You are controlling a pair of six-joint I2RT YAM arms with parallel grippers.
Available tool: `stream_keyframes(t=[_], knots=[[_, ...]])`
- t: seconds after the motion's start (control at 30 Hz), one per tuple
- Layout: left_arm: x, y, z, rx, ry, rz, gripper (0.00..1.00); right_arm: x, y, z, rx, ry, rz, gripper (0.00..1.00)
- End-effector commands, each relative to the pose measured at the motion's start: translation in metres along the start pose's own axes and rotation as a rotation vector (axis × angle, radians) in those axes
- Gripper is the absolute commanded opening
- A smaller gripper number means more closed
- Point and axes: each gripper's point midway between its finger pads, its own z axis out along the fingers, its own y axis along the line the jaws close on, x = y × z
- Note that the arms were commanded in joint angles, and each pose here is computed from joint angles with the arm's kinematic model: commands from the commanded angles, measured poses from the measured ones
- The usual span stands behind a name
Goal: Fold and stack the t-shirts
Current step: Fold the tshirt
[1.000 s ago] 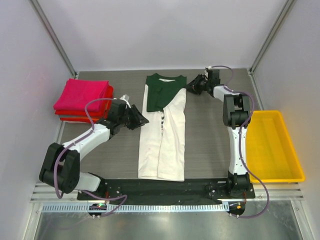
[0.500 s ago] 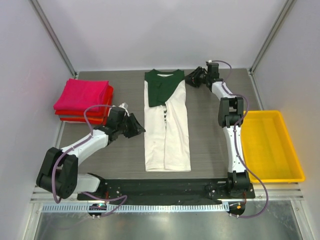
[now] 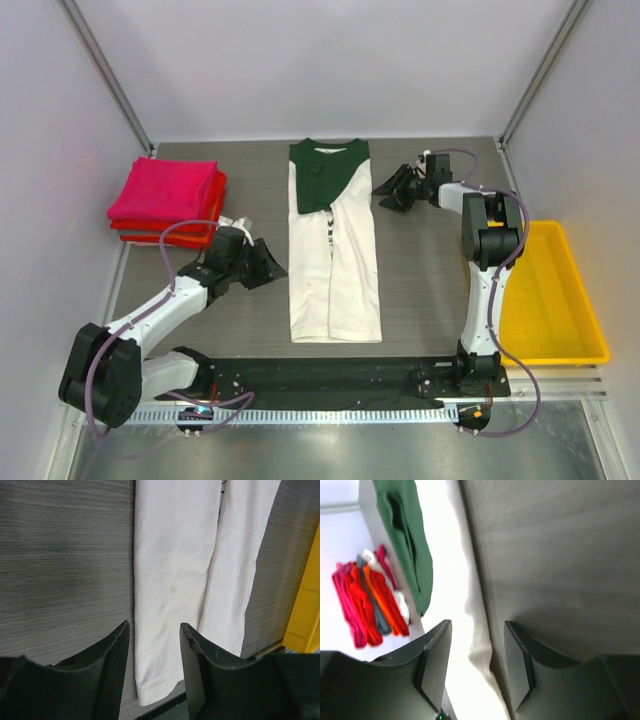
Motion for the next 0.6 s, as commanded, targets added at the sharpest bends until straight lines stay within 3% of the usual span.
stream_keyframes(t=[0.0,0.27,0.37,0.4,0.47,0.53,0.57], knots=[[0.011,0.005,-0.004,-0.005,0.017,0.011,0.46,0.026,0.018,-0.013,-0.079,0.020,-0.088,0.52],[0.019,0.012,-0.008,-0.008,0.011,0.009,0.46,0.047,-0.002,-0.008,-0.017,0.057,-0.100,0.51],[0.019,0.013,-0.009,-0.009,0.008,0.006,0.46,0.046,-0.007,-0.002,0.010,0.068,-0.097,0.42],[0.020,0.014,-0.009,-0.010,0.009,0.006,0.45,0.045,-0.012,-0.001,0.030,0.069,-0.090,0.25],[0.020,0.014,-0.010,-0.013,0.010,0.007,0.46,0.043,-0.022,0.001,0.087,0.064,-0.083,0.06],[0.020,0.014,-0.010,-0.013,0.010,0.007,0.45,0.046,-0.029,0.003,0.108,0.075,-0.072,0.02],[0.020,0.014,-0.010,-0.014,0.011,0.002,0.45,0.048,-0.030,0.003,0.108,0.080,-0.066,0.11]])
